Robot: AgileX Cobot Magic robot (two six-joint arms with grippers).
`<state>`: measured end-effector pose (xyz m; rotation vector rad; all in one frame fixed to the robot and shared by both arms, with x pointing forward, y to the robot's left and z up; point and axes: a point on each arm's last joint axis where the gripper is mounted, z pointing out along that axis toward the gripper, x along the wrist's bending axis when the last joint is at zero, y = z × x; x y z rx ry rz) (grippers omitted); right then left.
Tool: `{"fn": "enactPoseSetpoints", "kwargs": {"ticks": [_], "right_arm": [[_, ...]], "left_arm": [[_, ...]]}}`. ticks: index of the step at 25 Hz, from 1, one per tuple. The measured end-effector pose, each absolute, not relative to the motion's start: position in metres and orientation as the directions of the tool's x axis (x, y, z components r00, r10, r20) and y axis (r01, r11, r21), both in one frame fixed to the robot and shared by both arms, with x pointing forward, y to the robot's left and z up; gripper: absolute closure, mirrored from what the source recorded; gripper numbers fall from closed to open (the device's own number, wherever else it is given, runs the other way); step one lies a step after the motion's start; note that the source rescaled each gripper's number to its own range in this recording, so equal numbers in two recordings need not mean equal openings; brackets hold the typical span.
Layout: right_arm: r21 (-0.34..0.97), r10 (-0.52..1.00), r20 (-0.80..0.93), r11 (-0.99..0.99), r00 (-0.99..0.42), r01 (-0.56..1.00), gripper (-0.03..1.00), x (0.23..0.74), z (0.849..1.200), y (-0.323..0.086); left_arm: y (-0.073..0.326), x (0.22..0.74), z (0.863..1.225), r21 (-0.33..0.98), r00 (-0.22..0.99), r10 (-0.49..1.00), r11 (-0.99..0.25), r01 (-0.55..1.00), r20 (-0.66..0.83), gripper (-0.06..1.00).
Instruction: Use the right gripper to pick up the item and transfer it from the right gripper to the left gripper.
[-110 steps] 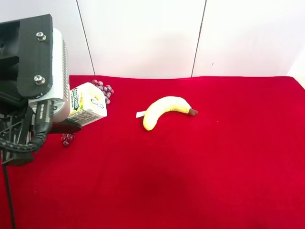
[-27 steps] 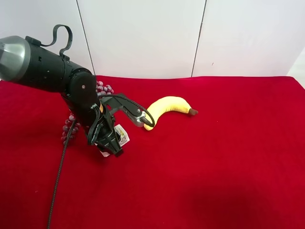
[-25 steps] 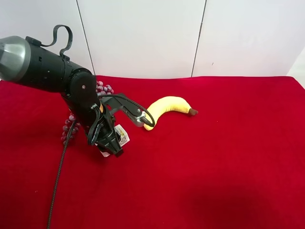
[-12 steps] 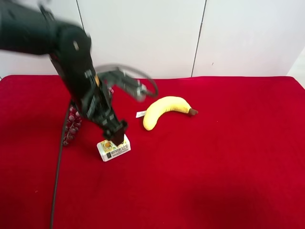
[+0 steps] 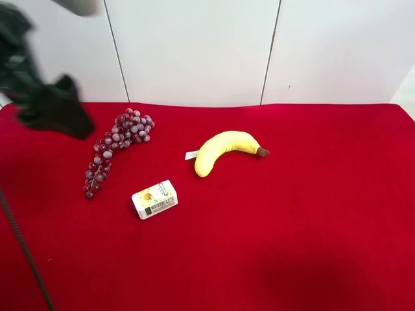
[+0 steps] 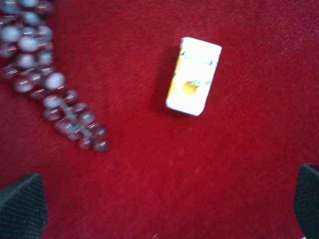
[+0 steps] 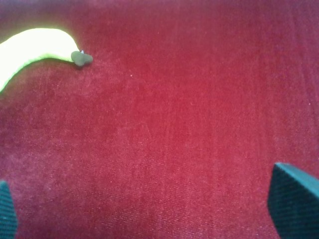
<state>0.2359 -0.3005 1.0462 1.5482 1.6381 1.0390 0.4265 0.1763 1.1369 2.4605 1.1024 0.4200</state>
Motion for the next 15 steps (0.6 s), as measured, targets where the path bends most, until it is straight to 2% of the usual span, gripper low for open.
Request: {"fn": "enactPoseSetpoints", "kwargs": {"ticks": [8, 15], "right_arm": [[0.877, 0.994, 0.063, -0.01, -0.094, 0.481, -0.03, 0.236, 1.046, -0.3], [0.877, 0.994, 0.063, -0.01, -0.094, 0.481, -0.03, 0.236, 1.046, -0.3]], "left_arm": [[0.239, 0.338, 1.131, 0.605, 0.608, 0.787, -0.536, 0.589, 0.105, -0.05], [0.277, 0.277, 1.1, 0.733, 0.605, 0.793, -0.453, 0.508, 0.071, -0.05]]}}
